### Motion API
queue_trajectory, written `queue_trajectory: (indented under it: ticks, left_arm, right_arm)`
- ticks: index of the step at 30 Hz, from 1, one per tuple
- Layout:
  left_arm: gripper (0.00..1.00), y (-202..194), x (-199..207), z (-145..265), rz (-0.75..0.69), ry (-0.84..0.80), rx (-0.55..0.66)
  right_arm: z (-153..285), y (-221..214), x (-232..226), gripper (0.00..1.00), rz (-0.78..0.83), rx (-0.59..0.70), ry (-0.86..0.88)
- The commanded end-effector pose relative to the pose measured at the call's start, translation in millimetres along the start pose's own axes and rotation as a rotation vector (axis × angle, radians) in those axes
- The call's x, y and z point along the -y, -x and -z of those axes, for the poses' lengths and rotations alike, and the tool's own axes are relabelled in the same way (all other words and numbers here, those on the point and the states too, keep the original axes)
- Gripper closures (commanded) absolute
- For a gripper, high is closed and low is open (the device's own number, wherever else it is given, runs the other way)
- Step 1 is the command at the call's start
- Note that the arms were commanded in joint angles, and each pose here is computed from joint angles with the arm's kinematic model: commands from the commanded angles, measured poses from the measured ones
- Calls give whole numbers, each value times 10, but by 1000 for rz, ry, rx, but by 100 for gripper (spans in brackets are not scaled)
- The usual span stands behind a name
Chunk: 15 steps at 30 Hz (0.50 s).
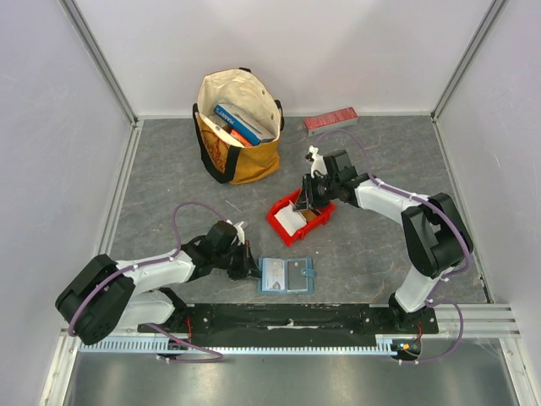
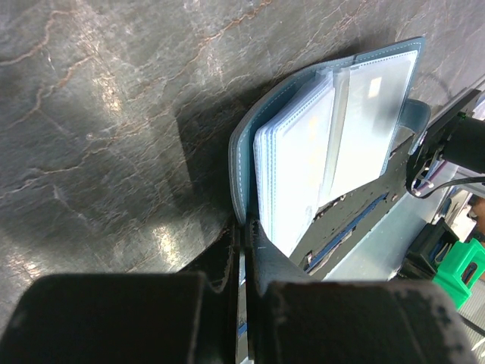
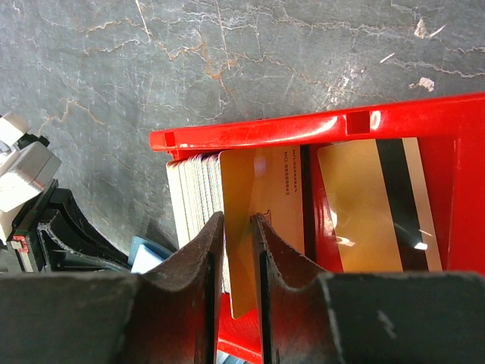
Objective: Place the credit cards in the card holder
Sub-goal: Pick up the credit card from the storage box.
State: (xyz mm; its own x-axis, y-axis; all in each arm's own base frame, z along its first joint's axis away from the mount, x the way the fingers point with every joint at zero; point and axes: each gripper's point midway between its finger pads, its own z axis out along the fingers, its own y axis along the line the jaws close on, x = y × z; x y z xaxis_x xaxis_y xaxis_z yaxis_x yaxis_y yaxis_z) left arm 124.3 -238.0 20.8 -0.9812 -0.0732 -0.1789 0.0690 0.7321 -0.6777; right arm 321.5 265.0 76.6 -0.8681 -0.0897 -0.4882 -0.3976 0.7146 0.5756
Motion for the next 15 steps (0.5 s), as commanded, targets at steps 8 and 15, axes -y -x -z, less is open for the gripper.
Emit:
queue_trajectory:
  ticks: [8,15]
  left_arm:
    - [98,88,167,1,-66,-57,13]
    - [98,87,159,-4,-66,-54,12]
  right_arm:
    - [94,34,-102,71,12,13,44]
    - [81,26,-69,74,-8,11,33]
